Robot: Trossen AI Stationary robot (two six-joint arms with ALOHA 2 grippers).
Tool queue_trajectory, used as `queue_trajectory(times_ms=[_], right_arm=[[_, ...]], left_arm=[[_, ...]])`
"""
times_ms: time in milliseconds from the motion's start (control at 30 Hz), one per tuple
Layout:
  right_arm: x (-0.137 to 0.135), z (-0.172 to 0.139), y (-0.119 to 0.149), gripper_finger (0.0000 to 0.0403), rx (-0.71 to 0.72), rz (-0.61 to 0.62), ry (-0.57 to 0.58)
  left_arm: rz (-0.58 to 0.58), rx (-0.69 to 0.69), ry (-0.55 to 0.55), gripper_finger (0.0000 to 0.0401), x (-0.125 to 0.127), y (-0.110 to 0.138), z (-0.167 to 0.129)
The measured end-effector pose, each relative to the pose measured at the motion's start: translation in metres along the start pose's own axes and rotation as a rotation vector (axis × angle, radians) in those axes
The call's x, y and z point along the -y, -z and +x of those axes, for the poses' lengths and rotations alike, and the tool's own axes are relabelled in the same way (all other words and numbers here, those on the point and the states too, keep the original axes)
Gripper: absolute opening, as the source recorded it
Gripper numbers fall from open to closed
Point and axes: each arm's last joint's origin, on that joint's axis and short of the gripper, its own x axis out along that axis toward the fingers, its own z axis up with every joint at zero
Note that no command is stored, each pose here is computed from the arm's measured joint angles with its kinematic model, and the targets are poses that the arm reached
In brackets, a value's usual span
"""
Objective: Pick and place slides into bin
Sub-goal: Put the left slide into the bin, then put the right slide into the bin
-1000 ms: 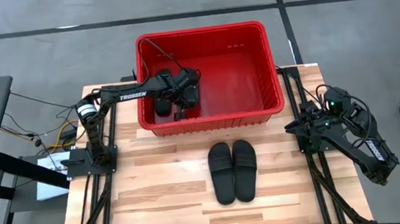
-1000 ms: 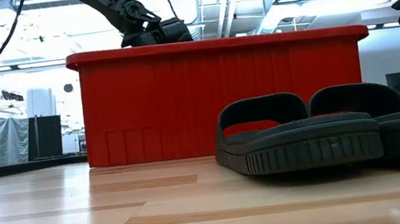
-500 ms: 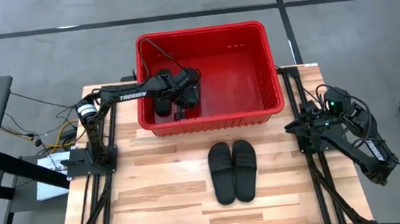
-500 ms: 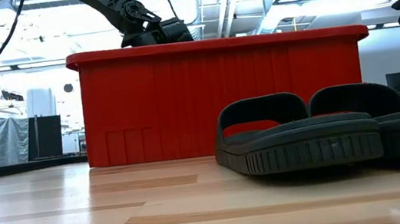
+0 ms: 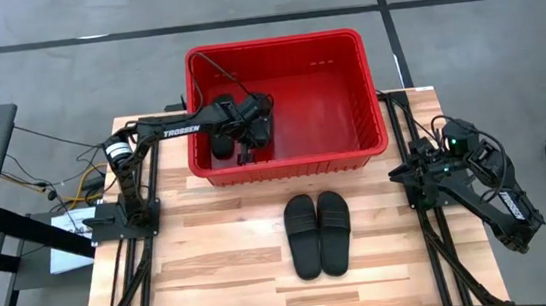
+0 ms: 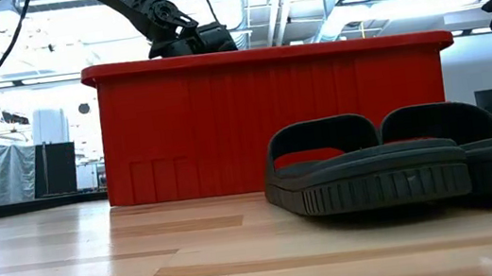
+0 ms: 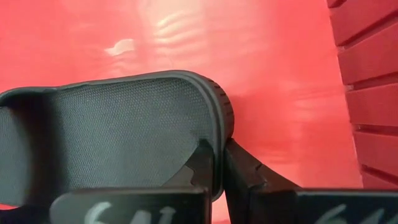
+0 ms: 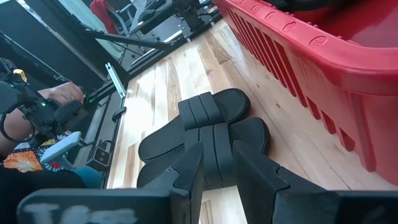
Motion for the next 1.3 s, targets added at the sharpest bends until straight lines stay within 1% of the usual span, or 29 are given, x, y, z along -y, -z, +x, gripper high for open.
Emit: queue_trajectory(times_ms=[333, 767, 967, 1133, 1300], right_arm=[[0.0, 0.0, 0.0, 0.0077, 0.0, 0.0, 0.0], [0.0, 0.0, 0.0, 0.0077, 0.0, 0.0, 0.0], [0.0, 0.0, 0.0, 0.0077, 0.0, 0.0, 0.0], [0.0001, 0.0001, 0.0, 0.0077, 0.0, 0.0, -0.001], [0.0, 0.0, 0.0, 0.0077, 0.0, 0.0, 0.0]], left_arm=[[-0.001, 0.003, -0.003, 0.0005, -0.0002, -0.0003, 0.0], [-0.018, 0.007, -0.005, 0.0111, -0.0002, -0.0008, 0.0], [-0.029, 0.007, -0.004, 0.0154, -0.0002, -0.0008, 0.0], [-0.039, 0.007, -0.004, 0.0175, -0.0002, -0.0008, 0.0], [-0.039, 0.007, -0.004, 0.0178, -0.0002, -0.0008, 0.0]])
